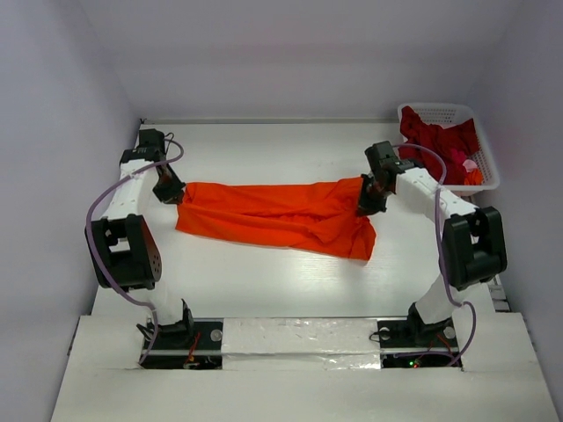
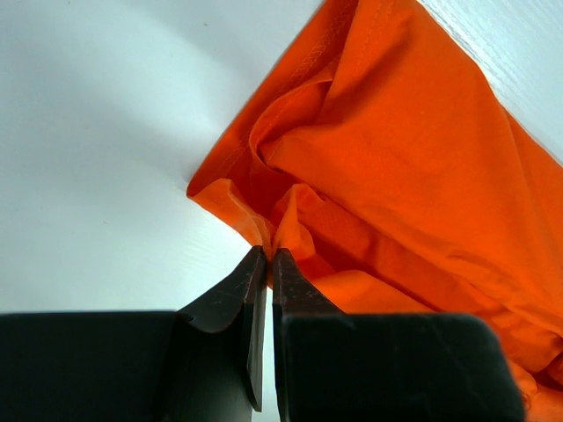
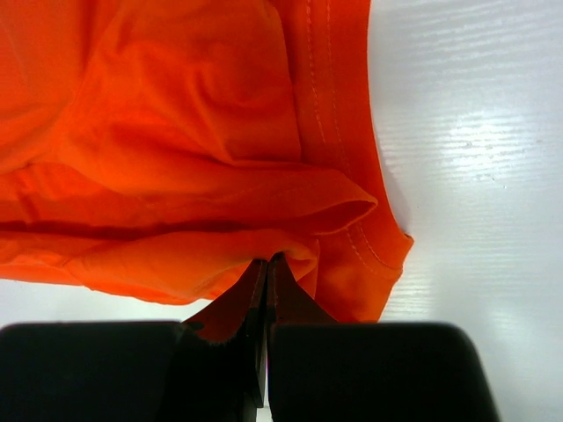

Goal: Fold and stack the t-shirts
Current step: Fold the tshirt

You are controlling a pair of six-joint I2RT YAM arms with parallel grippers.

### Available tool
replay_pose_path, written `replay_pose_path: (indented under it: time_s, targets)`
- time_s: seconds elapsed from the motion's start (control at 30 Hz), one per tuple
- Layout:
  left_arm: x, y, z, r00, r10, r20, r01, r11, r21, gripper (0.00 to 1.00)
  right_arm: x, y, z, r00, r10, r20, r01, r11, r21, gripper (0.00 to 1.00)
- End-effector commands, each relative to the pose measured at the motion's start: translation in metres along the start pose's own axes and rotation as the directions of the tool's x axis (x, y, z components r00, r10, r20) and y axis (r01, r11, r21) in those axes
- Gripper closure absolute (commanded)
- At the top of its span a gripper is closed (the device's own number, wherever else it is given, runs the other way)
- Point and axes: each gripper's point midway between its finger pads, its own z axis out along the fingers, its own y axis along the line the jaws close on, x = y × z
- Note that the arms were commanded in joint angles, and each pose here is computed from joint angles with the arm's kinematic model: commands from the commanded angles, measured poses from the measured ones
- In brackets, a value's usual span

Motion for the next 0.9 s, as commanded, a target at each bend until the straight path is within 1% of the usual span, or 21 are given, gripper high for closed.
replay_pose_path:
  time_s: [0.0, 0.47, 0.87]
  targets:
    - [-0.009, 0.001, 0.003, 1.000, -0.018, 0.022, 0.018, 1.000, -0.005, 1.00, -0.029, 0.014, -0.004, 0.997, -0.012, 0.075, 0.015, 0.999, -0.040, 1.00]
    - [-0.012, 0.004, 0.022, 1.000, -0.024, 0.000, 0.024, 0.999, -0.030, 1.00, -0.049, 0.019, 0.014, 0.997, 0.006, 0.075, -0.004, 1.000, -0.027, 1.00]
    - [-0.017, 0.005, 0.034, 1.000, -0.029, -0.010, 0.029, 0.999, -0.041, 1.00, -0.065, 0.005, 0.017, 0.995, 0.038, 0.090, -0.038, 0.999, 0.004, 1.00]
